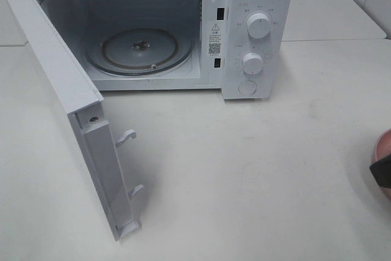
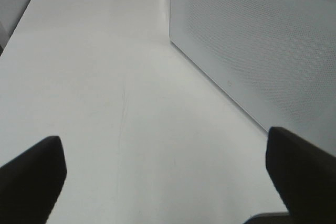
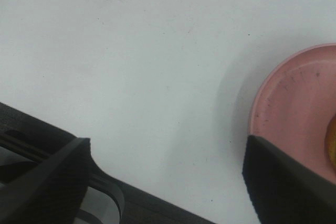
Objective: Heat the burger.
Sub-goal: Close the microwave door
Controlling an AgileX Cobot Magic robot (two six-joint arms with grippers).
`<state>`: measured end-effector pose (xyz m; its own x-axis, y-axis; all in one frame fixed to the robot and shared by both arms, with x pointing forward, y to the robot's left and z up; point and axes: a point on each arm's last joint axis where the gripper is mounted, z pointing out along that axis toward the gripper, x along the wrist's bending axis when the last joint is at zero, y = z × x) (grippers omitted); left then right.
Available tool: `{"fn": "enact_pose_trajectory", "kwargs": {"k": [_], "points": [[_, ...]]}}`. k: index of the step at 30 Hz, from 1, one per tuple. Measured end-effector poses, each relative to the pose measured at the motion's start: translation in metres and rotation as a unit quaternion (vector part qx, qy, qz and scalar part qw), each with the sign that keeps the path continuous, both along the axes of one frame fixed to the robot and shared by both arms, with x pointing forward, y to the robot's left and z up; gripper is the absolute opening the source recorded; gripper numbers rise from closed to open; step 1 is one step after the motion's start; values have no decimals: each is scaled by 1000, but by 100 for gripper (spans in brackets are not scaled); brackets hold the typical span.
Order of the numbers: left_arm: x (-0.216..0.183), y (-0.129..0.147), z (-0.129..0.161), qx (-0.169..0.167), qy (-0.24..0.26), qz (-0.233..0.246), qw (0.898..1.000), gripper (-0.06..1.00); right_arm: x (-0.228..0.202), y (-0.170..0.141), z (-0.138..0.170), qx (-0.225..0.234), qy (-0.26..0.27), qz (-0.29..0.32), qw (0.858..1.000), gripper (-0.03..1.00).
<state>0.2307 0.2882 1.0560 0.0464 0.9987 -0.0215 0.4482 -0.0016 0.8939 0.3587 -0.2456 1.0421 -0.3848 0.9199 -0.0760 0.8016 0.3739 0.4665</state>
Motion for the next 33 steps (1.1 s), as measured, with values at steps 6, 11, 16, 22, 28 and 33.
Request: {"fn": "enact_pose_trajectory", "kwargs": {"k": [6,11,16,22,28,33], "points": [[0,0,0,0,0,0,1000,98,-27,-15,14,15,-29,-6,999,77],[0,0,0,0,0,0,1000,98,-44,-25,22,32,-61,-9,998,77],[0,0,0,0,0,0,1000,98,-61,-38,28,46,-96,-39,994,77],[0,0,0,0,0,0,1000,98,-84,-53,34,64,-161,-89,981,77],[0,0,0,0,0,0,1000,98,-103,-59,14,77,-190,-130,970,77],[0,0,0,0,0,0,1000,98,-111,-60,7,82,-213,-144,963,77]]}}
